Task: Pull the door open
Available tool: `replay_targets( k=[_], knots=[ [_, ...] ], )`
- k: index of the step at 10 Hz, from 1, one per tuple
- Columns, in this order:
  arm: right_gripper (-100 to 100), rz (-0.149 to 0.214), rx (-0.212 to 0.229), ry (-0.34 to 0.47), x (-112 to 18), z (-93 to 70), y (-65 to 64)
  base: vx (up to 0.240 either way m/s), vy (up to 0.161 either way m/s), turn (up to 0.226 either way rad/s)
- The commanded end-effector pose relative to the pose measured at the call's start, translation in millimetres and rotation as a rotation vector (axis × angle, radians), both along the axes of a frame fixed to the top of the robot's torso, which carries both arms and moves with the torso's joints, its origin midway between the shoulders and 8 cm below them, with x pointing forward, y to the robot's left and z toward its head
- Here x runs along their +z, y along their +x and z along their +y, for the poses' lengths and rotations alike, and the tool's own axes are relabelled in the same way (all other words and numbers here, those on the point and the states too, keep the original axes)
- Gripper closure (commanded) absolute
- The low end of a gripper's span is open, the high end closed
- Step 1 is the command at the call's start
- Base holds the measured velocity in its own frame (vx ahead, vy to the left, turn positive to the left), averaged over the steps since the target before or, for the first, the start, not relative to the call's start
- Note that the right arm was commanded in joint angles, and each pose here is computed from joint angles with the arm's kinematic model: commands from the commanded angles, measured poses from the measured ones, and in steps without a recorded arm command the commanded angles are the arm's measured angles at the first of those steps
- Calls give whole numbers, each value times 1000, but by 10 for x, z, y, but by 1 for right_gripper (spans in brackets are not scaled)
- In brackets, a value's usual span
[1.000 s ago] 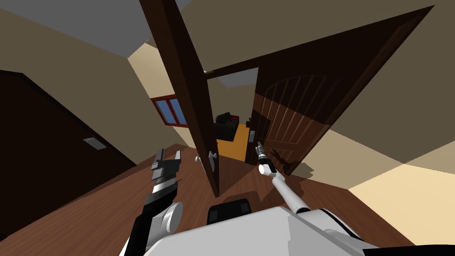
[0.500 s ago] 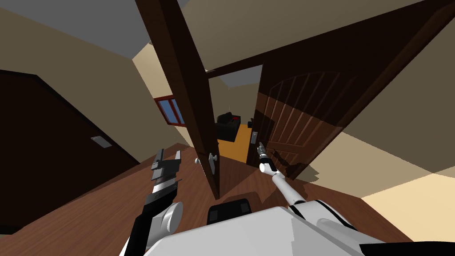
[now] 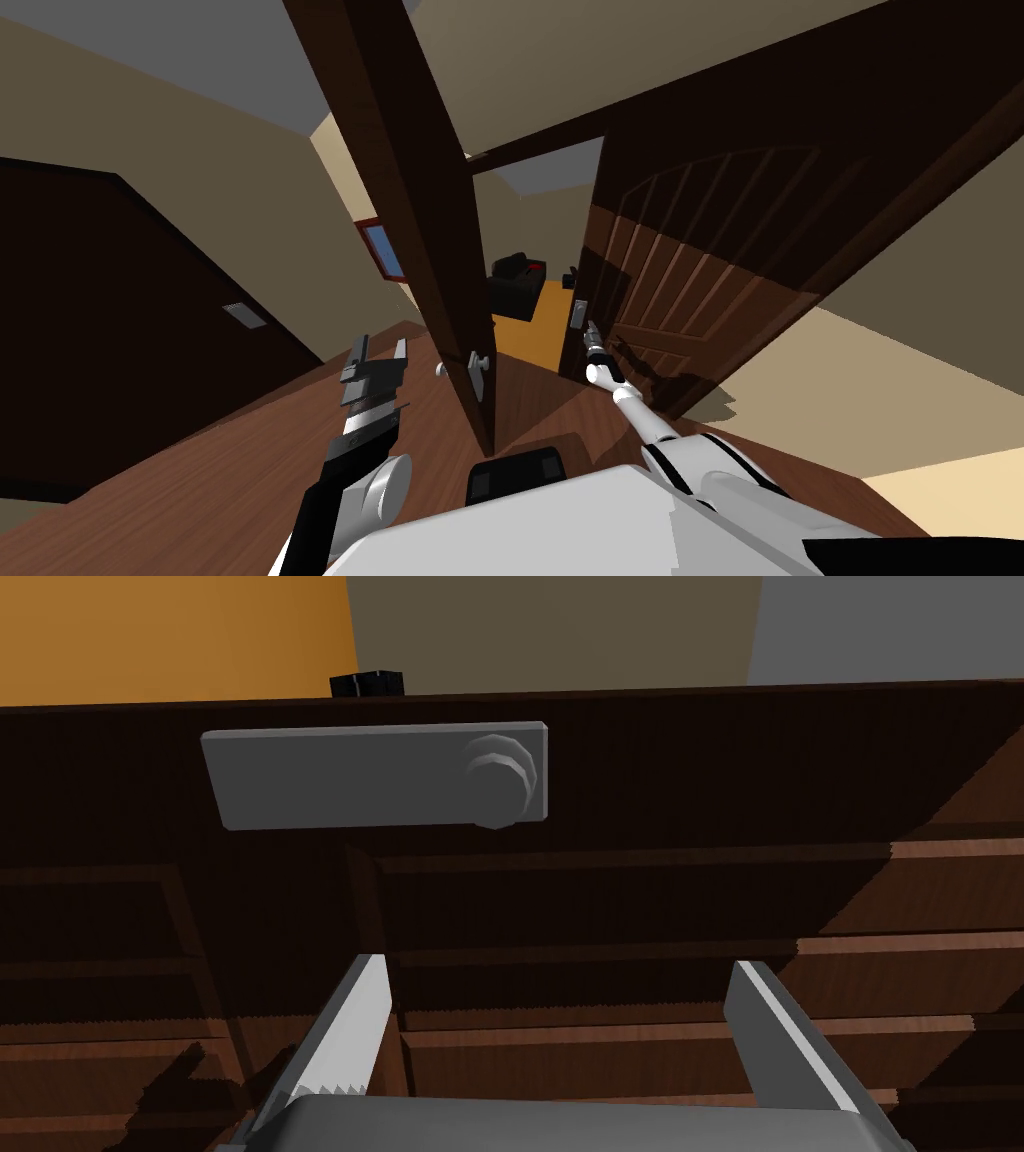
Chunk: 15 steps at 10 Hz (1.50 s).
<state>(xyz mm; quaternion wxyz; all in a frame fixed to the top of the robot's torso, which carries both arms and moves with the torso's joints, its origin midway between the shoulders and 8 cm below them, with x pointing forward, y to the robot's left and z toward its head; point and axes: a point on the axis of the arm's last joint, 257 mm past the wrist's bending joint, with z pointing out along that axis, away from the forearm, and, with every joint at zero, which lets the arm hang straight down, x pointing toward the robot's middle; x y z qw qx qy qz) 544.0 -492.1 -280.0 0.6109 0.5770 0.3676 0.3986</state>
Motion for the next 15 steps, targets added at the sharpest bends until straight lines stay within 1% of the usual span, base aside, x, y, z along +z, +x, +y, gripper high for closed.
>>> replay_targets(
  k=[1,2,5,6,7,9,10,11,12,13,14,15],
  knots=[
    [-100,14,-23,3,-39,-109,-6,64,-24,68],
    [-100,14,-23,3,-39,-109,-6,39,-17,14],
    [-100,34,-63,10,-95,-278,-24,53,-17,44],
    [-100,39,-73,12,-107,-317,-29,57,-20,55],
    [-100,39,-73,12,-107,-317,-29,36,-15,13],
    [-100,55,-106,18,-146,-453,-54,28,-29,82],
    [-100,50,-97,17,-137,-417,-37,5,-16,30],
    [-100,51,-128,17,-138,-547,-103,20,-71,208],
    [-100,50,-159,17,-140,-671,-172,89,-167,382],
    [-100,50,-159,17,-140,-671,-172,22,-135,184],
    [-100,50,-195,18,-142,-816,-258,21,-133,167],
    [-100,51,-214,18,-144,-892,-306,34,-125,228]
  ],
)
